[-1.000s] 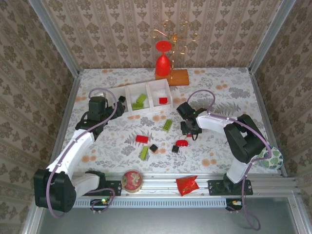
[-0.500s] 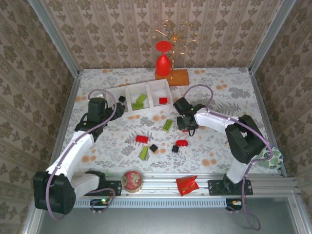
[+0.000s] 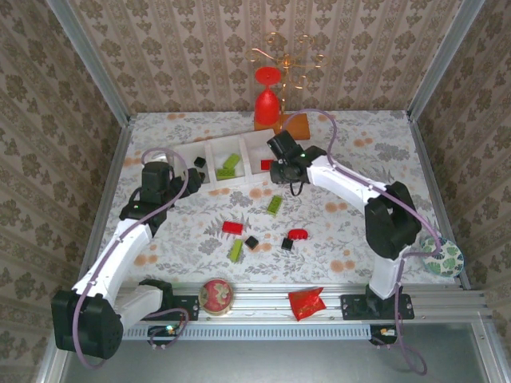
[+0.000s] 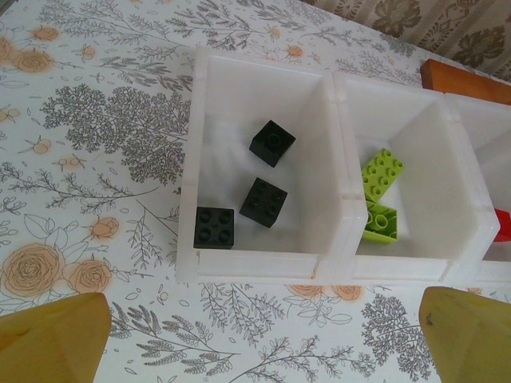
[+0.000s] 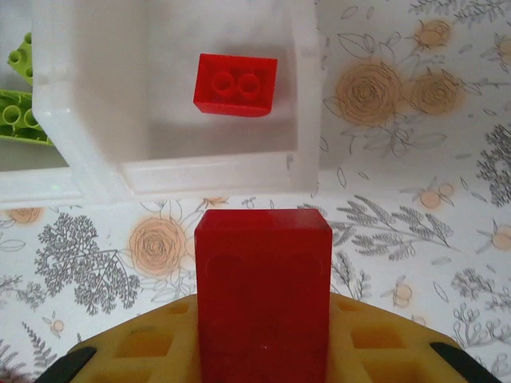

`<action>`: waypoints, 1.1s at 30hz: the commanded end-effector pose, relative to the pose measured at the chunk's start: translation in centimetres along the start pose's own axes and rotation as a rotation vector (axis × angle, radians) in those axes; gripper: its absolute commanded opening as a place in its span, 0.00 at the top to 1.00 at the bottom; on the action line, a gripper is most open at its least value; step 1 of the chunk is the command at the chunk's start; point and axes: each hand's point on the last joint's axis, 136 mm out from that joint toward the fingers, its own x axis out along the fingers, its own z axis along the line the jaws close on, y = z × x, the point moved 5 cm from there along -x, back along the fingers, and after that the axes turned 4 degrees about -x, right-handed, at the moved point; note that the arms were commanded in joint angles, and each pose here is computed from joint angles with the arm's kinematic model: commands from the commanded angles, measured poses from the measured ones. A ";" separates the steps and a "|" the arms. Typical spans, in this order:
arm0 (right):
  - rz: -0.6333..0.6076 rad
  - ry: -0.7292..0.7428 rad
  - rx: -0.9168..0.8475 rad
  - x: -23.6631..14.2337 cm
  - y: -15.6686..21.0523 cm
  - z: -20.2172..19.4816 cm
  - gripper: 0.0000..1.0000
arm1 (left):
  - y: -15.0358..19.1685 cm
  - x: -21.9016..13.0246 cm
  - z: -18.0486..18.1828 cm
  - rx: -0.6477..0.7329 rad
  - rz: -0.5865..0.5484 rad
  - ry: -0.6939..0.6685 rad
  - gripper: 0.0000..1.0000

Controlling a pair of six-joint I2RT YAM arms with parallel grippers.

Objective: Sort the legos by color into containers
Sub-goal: Pick up the lego from the center of the table, then place the lego in the container.

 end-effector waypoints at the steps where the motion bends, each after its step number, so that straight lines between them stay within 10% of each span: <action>1: 0.008 0.020 -0.055 1.4 -1.1 0.8 0.97 | 0.6 0.0 0.1 -0.007 0.020 -0.003 0.00; 33: -0.093 0.054 -0.143 8.0 -6.2 3.7 0.75 | 3.7 -0.1 -1.5 0.056 0.118 0.021 0.00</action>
